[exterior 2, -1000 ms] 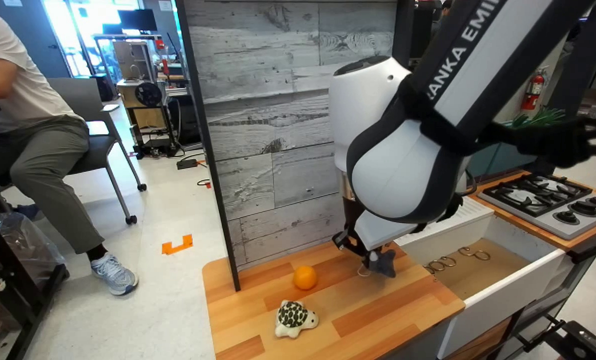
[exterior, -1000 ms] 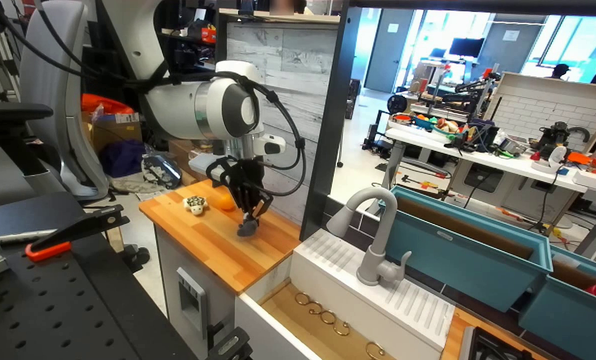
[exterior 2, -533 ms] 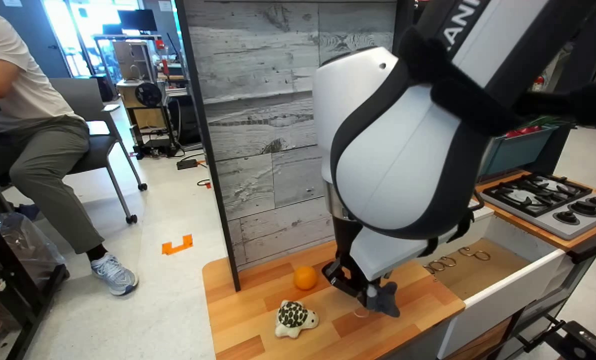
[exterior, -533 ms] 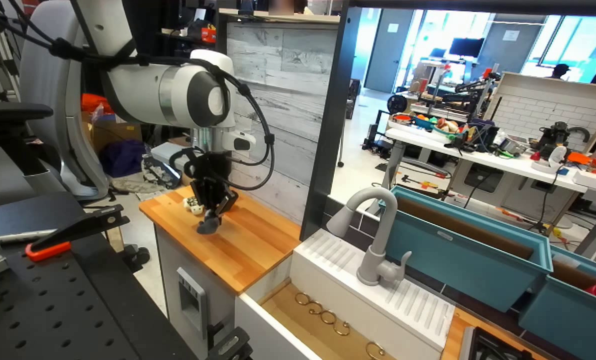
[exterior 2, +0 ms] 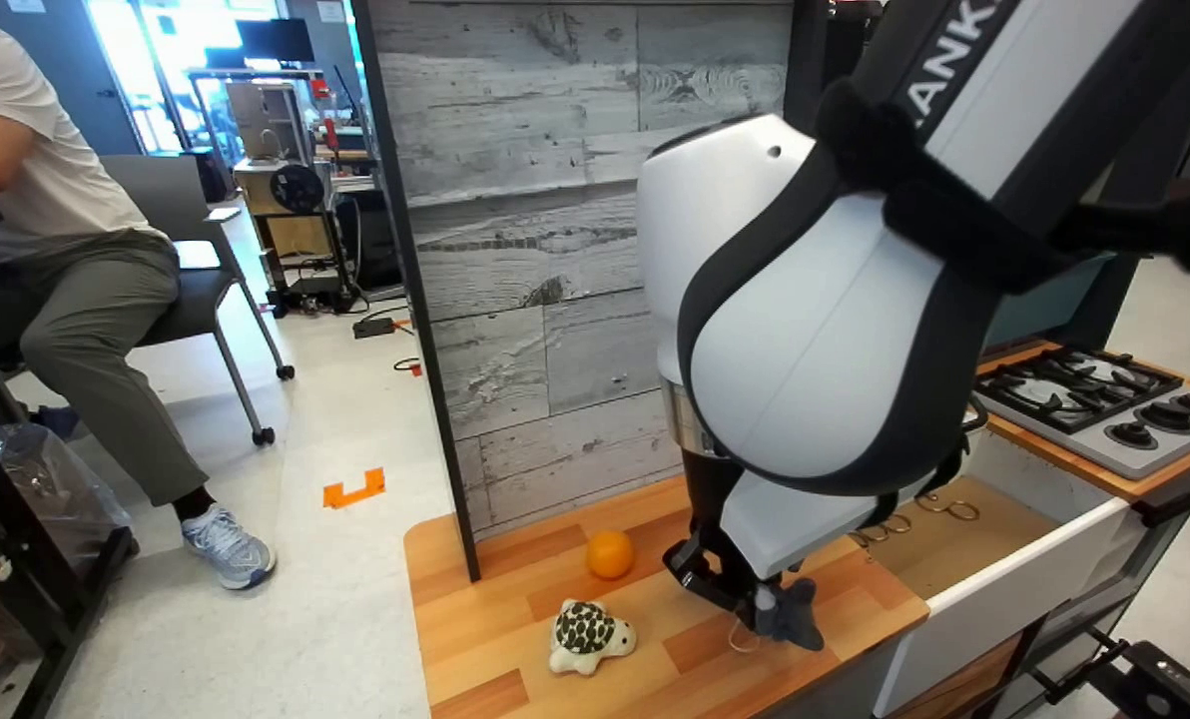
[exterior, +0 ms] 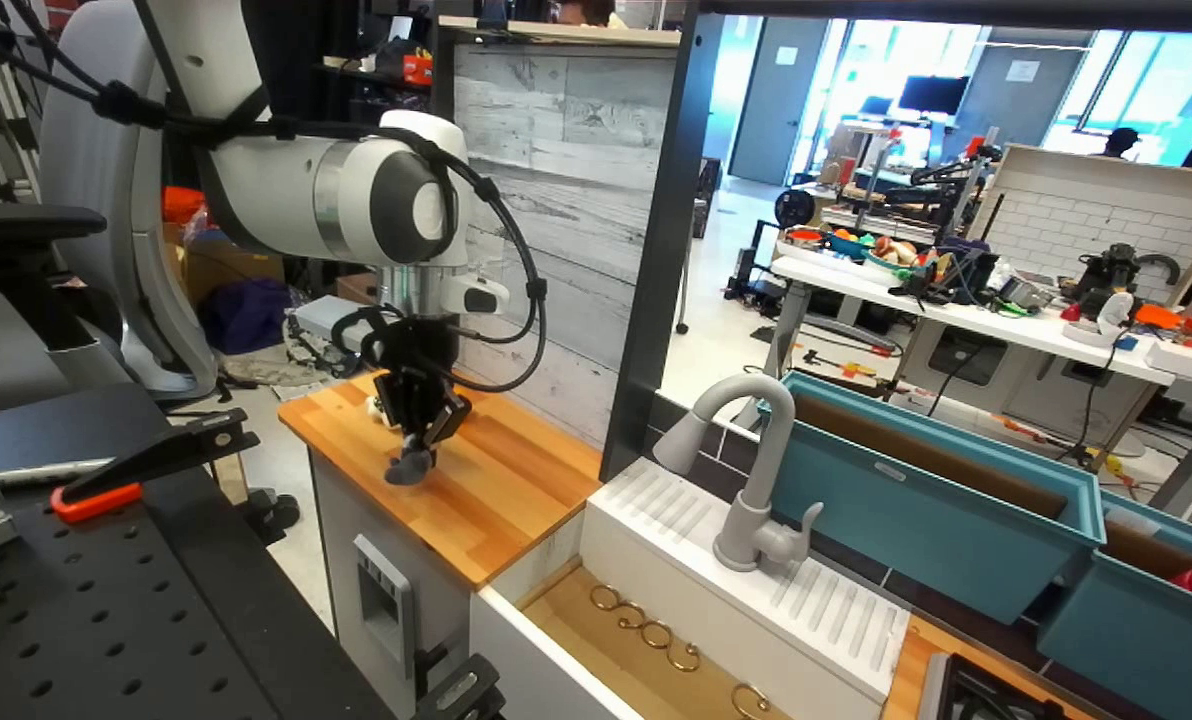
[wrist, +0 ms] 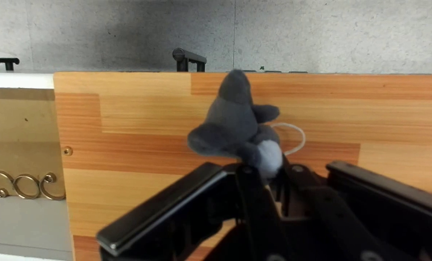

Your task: Move the grey toy forward

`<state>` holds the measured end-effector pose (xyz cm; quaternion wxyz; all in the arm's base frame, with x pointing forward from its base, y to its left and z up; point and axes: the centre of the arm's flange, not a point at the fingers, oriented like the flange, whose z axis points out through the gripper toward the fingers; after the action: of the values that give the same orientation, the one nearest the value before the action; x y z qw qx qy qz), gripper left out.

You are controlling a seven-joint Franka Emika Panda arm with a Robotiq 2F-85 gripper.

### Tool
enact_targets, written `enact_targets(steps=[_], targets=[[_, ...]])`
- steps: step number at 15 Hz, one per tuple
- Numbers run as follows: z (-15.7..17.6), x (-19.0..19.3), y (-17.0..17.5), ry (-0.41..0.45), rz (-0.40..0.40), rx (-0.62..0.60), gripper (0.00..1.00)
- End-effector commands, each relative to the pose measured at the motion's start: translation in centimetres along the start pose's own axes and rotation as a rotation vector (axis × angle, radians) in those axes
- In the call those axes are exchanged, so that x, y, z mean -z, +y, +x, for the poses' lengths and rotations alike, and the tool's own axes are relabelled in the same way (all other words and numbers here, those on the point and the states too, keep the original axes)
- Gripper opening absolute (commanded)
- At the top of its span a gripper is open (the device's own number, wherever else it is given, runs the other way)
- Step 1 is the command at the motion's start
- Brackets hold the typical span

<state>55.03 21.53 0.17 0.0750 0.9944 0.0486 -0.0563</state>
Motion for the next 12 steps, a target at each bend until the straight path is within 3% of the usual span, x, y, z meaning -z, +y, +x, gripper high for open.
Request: enact_targets(steps=[1,3,10,12], targets=[[0.4,0.0,0.3,-0.016,-0.003,0.003,0.03],[0.5,-0.4,0.4,-0.017,-0.005,0.0,0.4],[0.8,-0.9,0.8,-0.016,-0.012,-0.008,0.9],[0.6,-0.3,0.7,-0.015,-0.012,-0.007,0.99]])
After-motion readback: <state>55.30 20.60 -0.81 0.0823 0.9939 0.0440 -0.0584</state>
